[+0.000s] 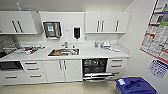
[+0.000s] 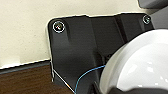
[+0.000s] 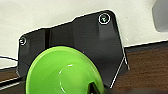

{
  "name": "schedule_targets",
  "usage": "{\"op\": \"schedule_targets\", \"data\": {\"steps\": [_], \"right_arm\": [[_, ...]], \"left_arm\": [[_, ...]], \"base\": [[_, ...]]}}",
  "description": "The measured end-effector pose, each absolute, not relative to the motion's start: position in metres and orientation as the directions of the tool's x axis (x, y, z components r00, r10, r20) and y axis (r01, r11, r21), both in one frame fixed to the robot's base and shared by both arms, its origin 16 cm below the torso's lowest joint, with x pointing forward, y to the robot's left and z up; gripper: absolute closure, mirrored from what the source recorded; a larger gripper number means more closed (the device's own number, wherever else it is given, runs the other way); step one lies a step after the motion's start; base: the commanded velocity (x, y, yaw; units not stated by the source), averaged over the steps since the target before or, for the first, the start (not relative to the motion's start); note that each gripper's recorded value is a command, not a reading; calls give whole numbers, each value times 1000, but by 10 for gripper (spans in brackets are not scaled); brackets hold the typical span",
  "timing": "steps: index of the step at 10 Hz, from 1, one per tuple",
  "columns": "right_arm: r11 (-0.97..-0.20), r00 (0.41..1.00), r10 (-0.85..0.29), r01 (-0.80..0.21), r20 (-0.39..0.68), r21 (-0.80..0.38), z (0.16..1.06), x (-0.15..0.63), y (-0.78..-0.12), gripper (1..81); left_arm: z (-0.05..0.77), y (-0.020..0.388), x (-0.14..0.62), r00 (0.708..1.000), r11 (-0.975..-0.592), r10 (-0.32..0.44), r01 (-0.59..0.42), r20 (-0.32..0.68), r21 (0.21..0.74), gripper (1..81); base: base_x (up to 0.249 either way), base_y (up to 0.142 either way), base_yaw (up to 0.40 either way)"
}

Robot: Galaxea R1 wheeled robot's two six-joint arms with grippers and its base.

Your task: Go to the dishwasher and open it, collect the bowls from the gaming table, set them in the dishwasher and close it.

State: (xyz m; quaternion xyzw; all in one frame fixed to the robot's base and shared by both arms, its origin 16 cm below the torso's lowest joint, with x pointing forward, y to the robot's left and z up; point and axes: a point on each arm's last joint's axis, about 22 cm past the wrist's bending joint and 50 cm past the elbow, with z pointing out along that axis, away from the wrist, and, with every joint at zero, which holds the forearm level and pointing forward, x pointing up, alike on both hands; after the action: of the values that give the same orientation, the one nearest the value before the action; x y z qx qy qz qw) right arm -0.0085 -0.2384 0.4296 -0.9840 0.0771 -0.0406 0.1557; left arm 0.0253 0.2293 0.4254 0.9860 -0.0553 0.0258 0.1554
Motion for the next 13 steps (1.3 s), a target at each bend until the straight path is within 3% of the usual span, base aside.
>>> {"op": "schedule_targets", "data": {"steps": [13], "right_arm": [[-940, 985, -164, -139, 55, -312, 430, -9, -238, 811]], "left_arm": [[425, 227, 25, 993, -945, -102, -117, 67, 306, 811]], "base": [[152, 0, 0]]}}
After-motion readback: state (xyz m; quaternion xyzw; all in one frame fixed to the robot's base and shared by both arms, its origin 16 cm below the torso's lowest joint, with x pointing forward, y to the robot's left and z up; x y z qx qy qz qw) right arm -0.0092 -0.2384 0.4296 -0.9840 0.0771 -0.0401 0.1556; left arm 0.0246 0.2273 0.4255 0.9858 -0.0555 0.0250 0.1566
